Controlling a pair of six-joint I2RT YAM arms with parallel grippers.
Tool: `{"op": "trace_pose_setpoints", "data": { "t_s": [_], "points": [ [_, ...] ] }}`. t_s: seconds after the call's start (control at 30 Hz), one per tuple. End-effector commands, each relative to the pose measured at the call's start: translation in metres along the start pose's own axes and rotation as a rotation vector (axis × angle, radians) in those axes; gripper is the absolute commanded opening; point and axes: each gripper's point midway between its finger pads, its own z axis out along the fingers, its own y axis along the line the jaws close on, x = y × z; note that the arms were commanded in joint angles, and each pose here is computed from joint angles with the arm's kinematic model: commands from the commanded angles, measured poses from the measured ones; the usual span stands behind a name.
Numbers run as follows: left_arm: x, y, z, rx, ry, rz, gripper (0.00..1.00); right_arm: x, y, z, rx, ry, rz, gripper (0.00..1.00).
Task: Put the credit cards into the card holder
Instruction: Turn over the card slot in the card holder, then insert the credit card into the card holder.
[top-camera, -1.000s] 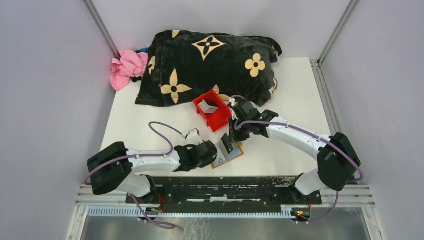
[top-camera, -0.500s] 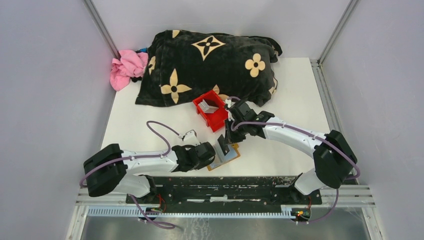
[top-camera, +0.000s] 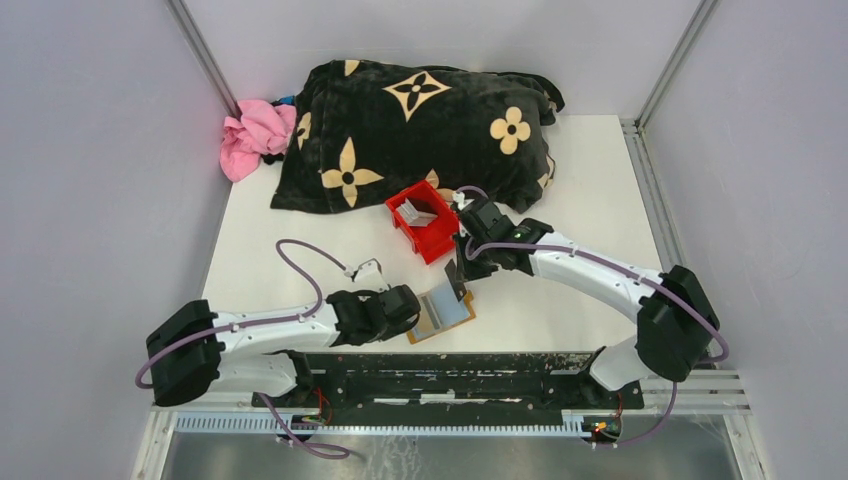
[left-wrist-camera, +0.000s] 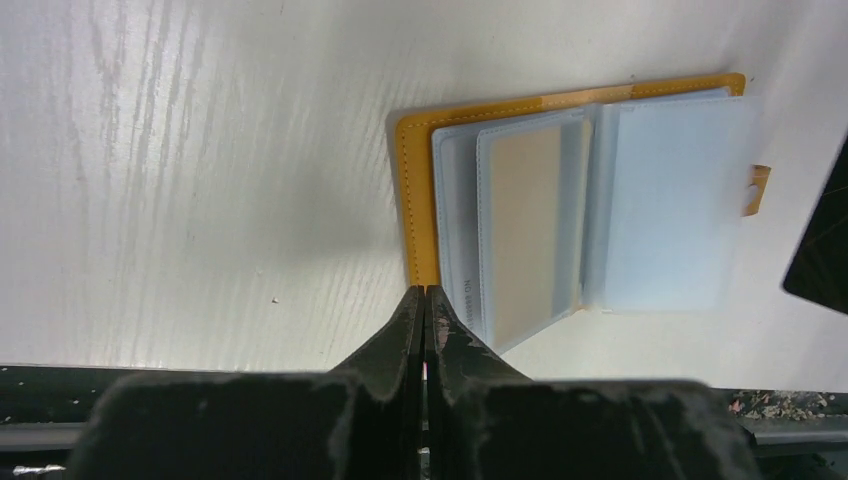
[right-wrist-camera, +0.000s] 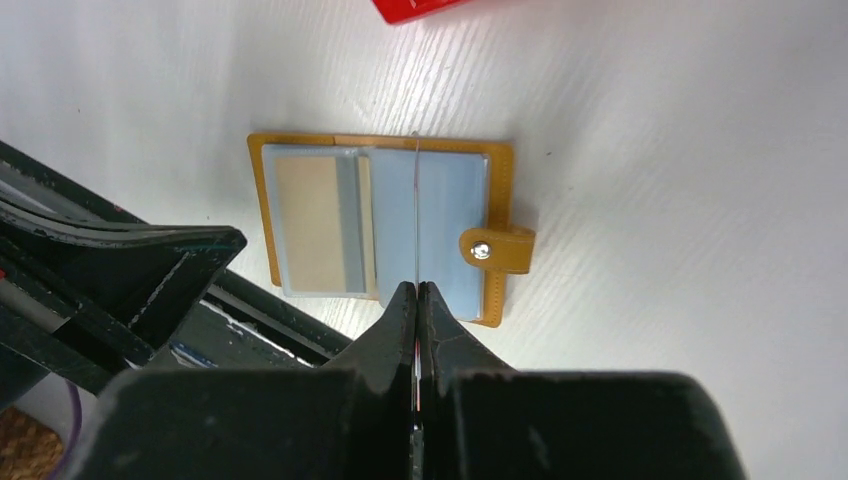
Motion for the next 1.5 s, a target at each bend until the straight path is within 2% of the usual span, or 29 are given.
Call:
{"op": "trace_pose_setpoints", "data": {
  "t_s": [0.0, 0.17, 0.5, 0.73, 1.47],
  "points": [
    [-0.020, -0.010, -0.015, 0.020, -0.072, -0.037, 0.04, -0.039, -0.004, -0.034, 0.069, -0.158, -0.043, 0.01],
    [-0.026, -0.019, -0.021, 0.043, -0.087, -0.035, 0.05, -0.040, 0.006, -0.036, 0.011, -0.168, -0.045, 0.01],
    [-0.027, -0.042, -0.019, 0.101, -0.090, -0.008, 0.07, -0.008, 0.040, 0.009, -0.229, -0.037, 0.007, 0.01],
    [-0.020, -0.050, -0.010, 0.117, -0.072, 0.009, 0.08, 0.008, 0.041, 0.029, -0.276, 0.002, 0.040, 0.01],
    [0.008, -0.005, 0.009, 0.008, 0.009, 0.034, 0.07, 0.032, 0.027, 0.051, -0.290, 0.031, 0.105, 0.01]
  ]
}}
